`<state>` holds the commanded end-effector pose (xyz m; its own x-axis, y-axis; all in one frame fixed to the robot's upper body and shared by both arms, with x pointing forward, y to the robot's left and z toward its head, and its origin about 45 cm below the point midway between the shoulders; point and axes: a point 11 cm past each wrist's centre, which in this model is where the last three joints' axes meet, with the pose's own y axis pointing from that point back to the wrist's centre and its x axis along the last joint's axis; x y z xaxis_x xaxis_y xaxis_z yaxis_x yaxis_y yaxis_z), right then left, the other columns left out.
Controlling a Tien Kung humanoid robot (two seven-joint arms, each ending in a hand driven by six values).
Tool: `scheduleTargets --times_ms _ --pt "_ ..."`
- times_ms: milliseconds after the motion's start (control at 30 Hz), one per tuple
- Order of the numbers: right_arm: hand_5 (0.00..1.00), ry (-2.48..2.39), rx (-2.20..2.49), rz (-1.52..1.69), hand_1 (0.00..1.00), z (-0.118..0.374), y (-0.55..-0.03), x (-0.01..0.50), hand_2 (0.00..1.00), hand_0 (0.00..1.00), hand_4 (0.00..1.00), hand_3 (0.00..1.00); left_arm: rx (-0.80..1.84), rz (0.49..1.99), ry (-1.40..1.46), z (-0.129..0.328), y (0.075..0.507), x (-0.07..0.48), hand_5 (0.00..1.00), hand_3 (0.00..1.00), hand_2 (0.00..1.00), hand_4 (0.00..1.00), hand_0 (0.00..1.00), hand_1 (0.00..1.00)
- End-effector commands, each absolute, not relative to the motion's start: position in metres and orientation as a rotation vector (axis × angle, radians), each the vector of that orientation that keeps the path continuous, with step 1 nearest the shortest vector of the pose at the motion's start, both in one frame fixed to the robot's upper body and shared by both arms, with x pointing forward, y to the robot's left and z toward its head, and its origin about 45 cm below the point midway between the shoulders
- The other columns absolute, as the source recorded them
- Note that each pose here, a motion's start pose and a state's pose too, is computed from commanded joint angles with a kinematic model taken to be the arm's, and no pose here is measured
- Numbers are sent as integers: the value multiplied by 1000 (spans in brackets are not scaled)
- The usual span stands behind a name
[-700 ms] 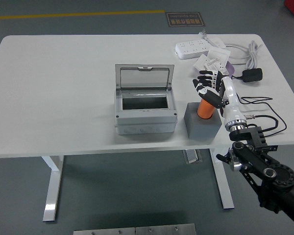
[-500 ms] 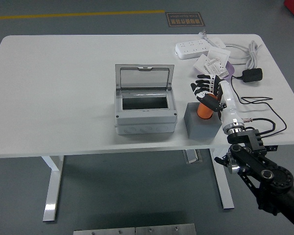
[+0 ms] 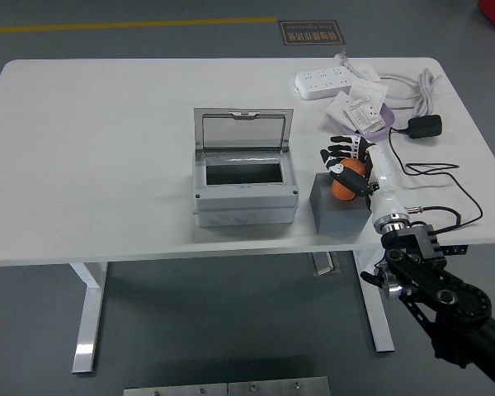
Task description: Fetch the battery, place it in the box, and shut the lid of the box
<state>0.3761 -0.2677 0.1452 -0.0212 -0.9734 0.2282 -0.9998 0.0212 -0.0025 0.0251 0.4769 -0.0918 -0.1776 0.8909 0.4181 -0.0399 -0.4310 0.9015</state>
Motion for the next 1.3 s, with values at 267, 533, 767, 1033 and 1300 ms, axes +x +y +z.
scheduleTargets --times_ms 267,533,767,1033,1300 --pt "259 -2121 2060 229 601 140 -271 374 569 627 749 608 1380 1692 1026 -92 477 25 2 562 547 531 578 578" --pt "257 -2111 2059 218 599 136 -269 372 568 614 744 608 1382 1689 1023 -92 477 26 2 563 548 533 578 578" --pt "262 -2102 2058 214 591 133 -268 371 564 606 743 607 1379 1688 1021 -92 476 28 2 562 547 533 578 578" --pt "259 -2112 2043 216 588 133 -271 371 558 599 740 603 1379 1689 1018 -92 476 29 2 562 547 532 578 578" --pt "257 -2128 2015 202 516 130 -275 370 515 538 641 566 1374 1692 1015 -92 476 31 2 563 548 533 578 578"
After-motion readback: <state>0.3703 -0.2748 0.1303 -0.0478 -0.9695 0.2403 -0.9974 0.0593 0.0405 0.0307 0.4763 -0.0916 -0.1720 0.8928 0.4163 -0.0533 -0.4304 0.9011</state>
